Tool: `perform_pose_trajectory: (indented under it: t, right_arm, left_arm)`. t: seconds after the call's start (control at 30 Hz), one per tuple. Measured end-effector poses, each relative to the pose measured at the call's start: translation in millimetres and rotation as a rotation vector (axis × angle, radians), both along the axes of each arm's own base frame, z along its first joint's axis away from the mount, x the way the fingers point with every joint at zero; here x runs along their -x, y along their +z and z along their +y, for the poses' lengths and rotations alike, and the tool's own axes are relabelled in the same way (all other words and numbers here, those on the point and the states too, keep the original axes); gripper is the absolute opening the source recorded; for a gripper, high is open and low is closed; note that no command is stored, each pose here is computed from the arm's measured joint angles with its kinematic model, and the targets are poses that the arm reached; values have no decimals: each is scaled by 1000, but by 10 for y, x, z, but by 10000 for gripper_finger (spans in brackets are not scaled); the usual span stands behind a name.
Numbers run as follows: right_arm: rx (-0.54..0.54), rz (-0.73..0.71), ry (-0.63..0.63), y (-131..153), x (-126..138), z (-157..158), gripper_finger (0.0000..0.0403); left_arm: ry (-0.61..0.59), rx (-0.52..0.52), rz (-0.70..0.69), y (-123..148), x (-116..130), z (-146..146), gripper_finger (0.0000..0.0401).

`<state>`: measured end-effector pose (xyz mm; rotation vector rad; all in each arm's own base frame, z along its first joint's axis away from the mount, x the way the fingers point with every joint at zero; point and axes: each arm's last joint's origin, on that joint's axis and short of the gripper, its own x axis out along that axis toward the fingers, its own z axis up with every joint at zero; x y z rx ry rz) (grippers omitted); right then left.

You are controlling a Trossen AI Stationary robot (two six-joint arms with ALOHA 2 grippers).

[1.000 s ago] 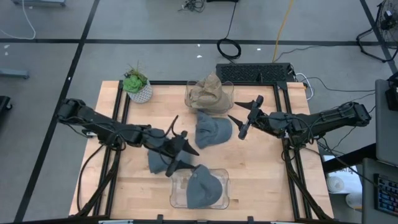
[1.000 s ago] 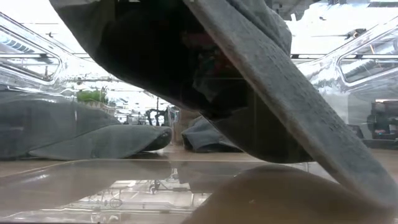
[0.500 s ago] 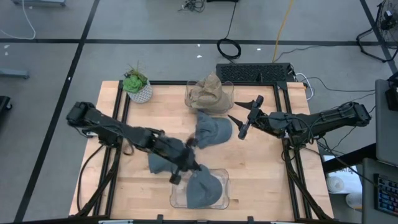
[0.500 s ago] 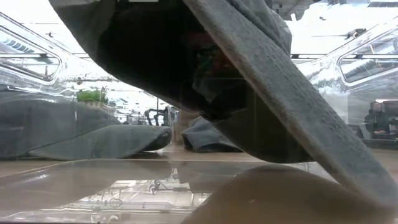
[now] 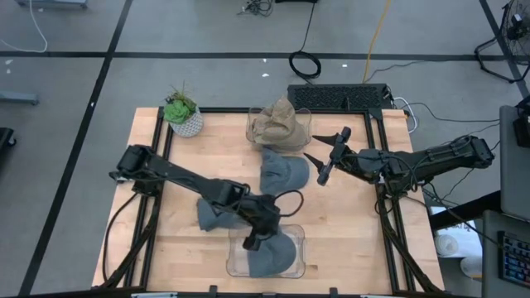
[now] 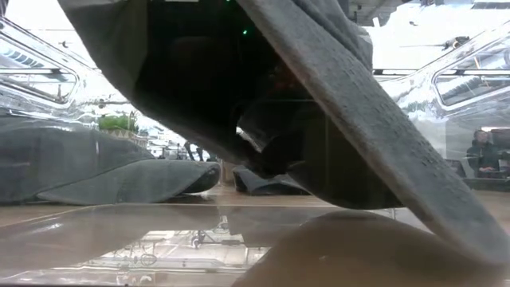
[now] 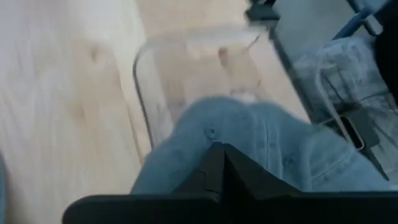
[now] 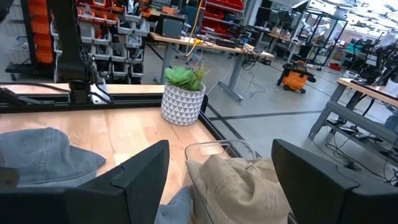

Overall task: Pick & Place hat
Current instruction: Put the top right blue cap into the bottom transparent bin

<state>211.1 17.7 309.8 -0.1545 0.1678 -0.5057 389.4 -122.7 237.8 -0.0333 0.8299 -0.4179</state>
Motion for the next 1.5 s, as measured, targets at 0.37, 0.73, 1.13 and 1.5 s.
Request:
perform_pose_trajectory:
  t: [0.37, 0.73, 1.13, 1.5]
  right_arm:
    - [4, 15, 0, -13, 2, 0, 272]
    - [7, 25, 0, -21, 4, -1, 272]
    - [12, 37, 0, -30, 5, -1, 272]
    - [6, 34, -1, -31, 5, -1, 272]
  left_arm:
    - [127, 32, 256, -144, 142, 15, 2]
    - [118, 20, 207, -44, 163, 21, 2]
    - [-260, -25, 56, 401, 560, -336, 1]
    - [-261, 64, 77, 34, 284, -468, 1]
